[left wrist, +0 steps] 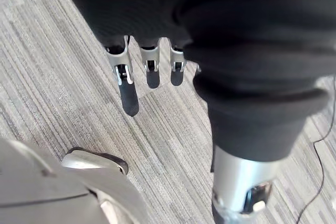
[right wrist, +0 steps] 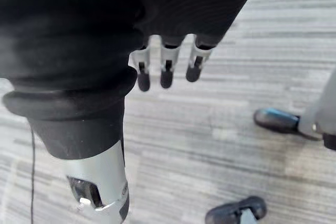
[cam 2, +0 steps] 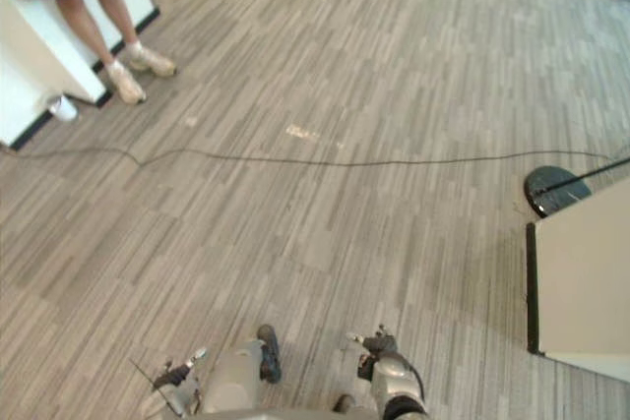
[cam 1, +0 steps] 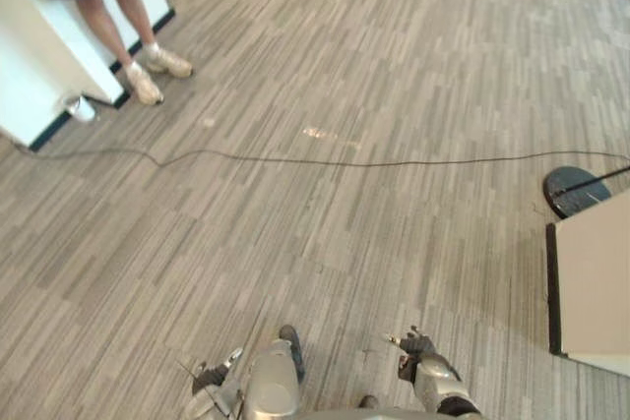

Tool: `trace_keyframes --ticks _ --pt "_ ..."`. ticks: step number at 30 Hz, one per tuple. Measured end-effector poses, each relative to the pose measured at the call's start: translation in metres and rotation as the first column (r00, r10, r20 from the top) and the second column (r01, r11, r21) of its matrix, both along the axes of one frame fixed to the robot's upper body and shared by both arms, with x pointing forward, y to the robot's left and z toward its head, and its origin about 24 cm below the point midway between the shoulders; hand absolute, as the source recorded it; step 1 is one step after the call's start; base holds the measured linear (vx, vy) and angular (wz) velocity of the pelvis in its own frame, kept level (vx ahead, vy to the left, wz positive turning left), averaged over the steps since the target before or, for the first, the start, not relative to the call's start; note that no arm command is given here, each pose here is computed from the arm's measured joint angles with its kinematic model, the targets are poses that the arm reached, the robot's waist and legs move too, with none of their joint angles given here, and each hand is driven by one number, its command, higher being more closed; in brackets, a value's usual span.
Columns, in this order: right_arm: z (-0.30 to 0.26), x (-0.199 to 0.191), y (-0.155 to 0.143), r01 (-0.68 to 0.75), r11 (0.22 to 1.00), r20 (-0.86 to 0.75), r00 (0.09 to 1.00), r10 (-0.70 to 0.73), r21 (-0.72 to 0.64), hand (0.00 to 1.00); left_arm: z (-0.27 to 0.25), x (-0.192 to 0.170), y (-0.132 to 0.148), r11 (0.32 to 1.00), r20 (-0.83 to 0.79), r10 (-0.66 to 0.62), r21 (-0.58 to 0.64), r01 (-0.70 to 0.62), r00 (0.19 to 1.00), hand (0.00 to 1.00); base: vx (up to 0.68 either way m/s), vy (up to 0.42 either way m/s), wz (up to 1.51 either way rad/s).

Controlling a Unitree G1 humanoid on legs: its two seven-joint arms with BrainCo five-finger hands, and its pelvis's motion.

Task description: Organize washtable

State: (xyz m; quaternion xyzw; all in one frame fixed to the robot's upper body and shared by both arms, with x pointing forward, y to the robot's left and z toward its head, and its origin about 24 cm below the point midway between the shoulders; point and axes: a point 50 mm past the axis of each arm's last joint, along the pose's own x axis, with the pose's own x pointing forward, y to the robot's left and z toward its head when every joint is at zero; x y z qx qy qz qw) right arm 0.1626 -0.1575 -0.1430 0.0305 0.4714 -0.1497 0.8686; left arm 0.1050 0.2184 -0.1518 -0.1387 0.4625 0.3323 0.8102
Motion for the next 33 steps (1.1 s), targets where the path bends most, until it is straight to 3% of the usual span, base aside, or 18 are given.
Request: trace_keyframes --ticks 6,14,19,26,33 --pt "-0.004 -0.010 -0.002 -0.022 1.000 -0.025 0.999 0.022 0.000 0.00 -0.001 0.009 -0.007 0.994 -0.023 -0.105 -0.008 0.105 0.994 0.00 0.41 0.074 0.29" --pt "-0.006 -0.025 -0.016 0.073 0.997 -0.036 0.997 -0.074 -0.007 0.00 -0.003 0.008 -0.013 0.996 -0.026 -0.088 -0.029 0.087 0.996 0.00 0.46 -0.209 0.84" --pt "-0.004 -0.023 -0.041 0.133 0.990 -0.030 0.990 -0.135 -0.049 0.00 -0.009 -0.004 -0.033 0.995 -0.055 -0.040 -0.099 0.035 0.998 0.00 0.66 -0.342 0.47" --pt "-0.006 -0.015 -0.007 0.100 0.995 -0.053 0.994 -0.099 0.021 0.00 0.000 0.011 -0.019 0.999 0.026 -0.010 -0.048 0.011 1.000 0.00 0.52 -0.061 -0.12" --pt "-0.006 -0.014 -0.004 0.062 0.998 -0.054 0.997 -0.061 0.016 0.00 0.001 0.010 -0.006 0.999 0.017 0.022 -0.031 -0.021 1.000 0.00 0.45 0.218 -0.21"
